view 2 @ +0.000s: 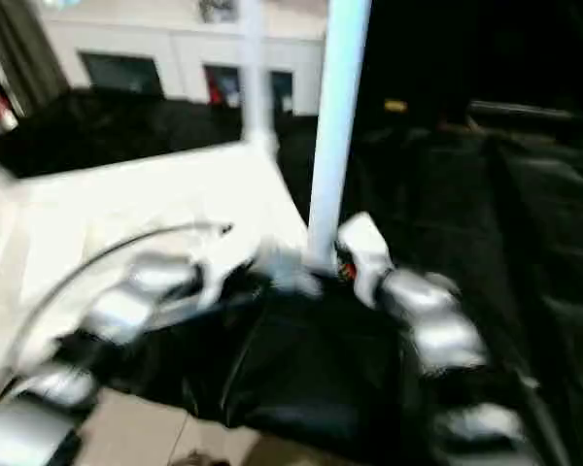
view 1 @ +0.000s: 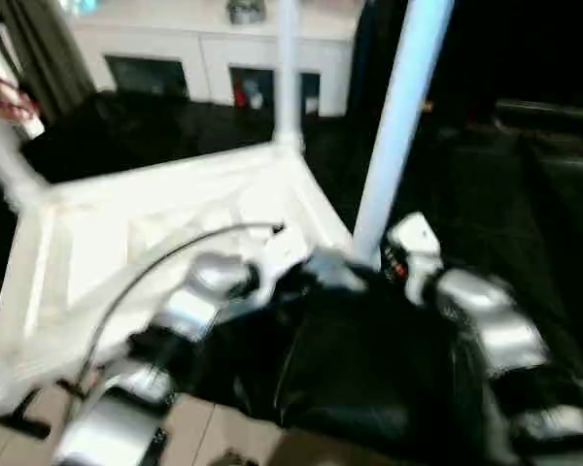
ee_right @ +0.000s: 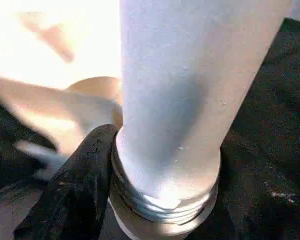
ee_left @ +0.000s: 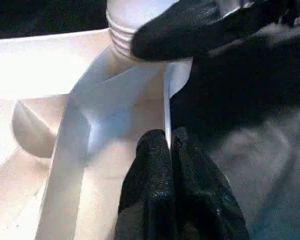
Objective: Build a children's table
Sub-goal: Rotate leg to tighten
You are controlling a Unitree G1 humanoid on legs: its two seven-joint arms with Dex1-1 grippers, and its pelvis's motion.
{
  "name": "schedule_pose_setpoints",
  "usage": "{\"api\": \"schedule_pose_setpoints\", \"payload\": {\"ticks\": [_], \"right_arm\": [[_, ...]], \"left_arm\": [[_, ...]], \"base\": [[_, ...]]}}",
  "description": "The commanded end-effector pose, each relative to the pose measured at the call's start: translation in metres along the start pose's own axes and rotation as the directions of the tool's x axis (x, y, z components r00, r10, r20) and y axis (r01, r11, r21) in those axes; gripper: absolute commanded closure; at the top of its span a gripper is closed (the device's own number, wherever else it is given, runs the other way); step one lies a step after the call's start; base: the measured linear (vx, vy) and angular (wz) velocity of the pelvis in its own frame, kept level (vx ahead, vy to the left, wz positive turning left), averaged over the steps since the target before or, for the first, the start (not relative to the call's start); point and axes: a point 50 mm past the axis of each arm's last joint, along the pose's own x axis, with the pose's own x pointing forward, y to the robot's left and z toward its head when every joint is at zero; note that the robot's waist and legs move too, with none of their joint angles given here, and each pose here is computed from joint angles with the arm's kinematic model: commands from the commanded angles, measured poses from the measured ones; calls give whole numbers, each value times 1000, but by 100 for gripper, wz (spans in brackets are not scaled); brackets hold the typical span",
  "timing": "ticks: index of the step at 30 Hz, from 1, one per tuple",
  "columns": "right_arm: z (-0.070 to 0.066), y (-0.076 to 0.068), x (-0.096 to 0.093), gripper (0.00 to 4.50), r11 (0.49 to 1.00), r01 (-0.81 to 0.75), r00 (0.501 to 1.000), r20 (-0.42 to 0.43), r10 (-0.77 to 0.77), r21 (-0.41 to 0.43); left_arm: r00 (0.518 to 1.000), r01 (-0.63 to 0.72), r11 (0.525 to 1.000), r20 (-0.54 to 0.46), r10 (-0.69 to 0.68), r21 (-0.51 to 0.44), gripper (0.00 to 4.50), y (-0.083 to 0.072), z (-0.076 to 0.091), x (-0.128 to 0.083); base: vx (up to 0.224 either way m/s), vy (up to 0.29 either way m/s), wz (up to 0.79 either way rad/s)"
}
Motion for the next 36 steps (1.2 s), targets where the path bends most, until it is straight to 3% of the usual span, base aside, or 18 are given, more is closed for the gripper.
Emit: {"api": "schedule_pose_setpoints", "payload": {"ticks": [1,5,8,9,10,12,15,20,22,26,29,30,36], "right_arm": [[-4,13,14,180,999,49,998,-33,-48,23],[0,19,28,180,985,160,987,-21,-159,69],[4,25,34,180,983,170,985,1,-170,68],[6,27,34,180,984,138,990,25,-142,112],[6,27,34,145,984,129,991,32,-134,124],[6,23,32,108,982,155,987,24,-158,108],[6,16,28,100,985,156,987,28,-158,78],[7,1,20,49,981,189,981,25,-190,30],[11,-3,12,49,994,109,993,37,-108,-15],[14,4,0,49,993,-83,996,36,87,-89],[13,8,-11,49,968,-208,977,17,213,-139],[12,11,-22,49,938,-305,951,-2,309,-162],[7,11,-40,49,880,-445,896,-65,440,-168]], "left_arm": [[998,-37,999,56,37,5,450,-2,21,12],[995,-72,997,71,73,-18,450,-5,29,22],[994,-62,998,86,62,-3,450,-8,34,26],[994,-33,999,100,31,13,450,-10,35,26],[994,-25,1000,103,23,17,450,-10,35,25],[994,5,999,113,-10,38,450,-12,33,22],[991,45,998,121,-51,53,450,-12,29,17],[989,71,996,123,-78,57,450,-10,23,10],[988,85,994,122,-92,64,450,-8,20,4],[986,107,991,119,-116,74,450,-6,18,-2],[983,133,987,115,-143,89,450,-6,16,-6],[977,170,979,110,-181,110,450,-6,14,-12],[959,260,954,73,-273,150,450,-5,5,-29]], "base": [[0,0,0],[0,0,0],[0,0,0],[0,0,0],[0,0,0],[0,0,0],[0,0,0],[0,0,0],[0,0,0],[0,0,0],[0,0,0],[0,0,0],[0,0,0]]}}
